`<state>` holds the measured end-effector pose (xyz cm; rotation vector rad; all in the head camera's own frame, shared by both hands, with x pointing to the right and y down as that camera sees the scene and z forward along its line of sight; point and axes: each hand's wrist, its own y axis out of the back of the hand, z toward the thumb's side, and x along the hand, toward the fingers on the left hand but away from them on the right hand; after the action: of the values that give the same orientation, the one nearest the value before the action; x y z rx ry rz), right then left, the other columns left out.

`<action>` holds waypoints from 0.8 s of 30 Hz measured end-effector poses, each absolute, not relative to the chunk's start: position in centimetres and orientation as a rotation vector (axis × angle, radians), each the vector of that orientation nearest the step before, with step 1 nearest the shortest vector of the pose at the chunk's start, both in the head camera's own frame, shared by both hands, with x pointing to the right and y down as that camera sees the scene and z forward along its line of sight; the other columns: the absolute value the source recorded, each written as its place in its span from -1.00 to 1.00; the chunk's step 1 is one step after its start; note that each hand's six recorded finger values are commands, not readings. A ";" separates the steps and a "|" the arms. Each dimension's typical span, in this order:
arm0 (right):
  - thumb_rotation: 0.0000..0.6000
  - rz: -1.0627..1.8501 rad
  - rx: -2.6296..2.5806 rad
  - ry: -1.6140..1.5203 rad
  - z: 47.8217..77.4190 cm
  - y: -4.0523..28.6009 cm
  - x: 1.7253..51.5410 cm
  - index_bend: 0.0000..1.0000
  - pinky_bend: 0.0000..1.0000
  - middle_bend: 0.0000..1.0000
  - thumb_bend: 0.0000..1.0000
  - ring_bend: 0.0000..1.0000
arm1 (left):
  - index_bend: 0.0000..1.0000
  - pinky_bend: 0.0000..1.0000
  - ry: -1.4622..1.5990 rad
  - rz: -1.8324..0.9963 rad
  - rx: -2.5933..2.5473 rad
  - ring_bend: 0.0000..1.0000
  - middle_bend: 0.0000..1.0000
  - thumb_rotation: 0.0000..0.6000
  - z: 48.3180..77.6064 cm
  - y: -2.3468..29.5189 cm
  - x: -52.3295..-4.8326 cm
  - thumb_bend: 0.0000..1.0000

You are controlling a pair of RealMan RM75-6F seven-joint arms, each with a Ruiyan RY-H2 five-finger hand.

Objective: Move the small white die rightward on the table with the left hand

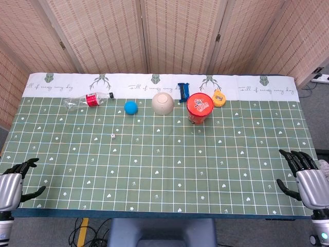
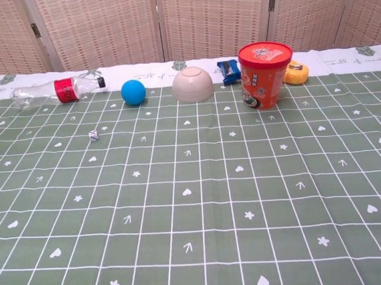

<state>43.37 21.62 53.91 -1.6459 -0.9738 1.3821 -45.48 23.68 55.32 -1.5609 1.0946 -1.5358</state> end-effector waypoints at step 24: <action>1.00 1.355 -1.657 -0.954 53.9 21.1 42.6 -0.74 -0.68 -0.57 -0.52 -0.69 | -0.34 -0.06 1.056 -1.358 -1.666 -0.20 -0.09 1.00 57.1 19.4 -41.3 -0.59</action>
<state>42.56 21.08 53.95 -1.6569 -0.9544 1.3547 -41.31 19.42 57.05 -1.6658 1.0556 -1.3583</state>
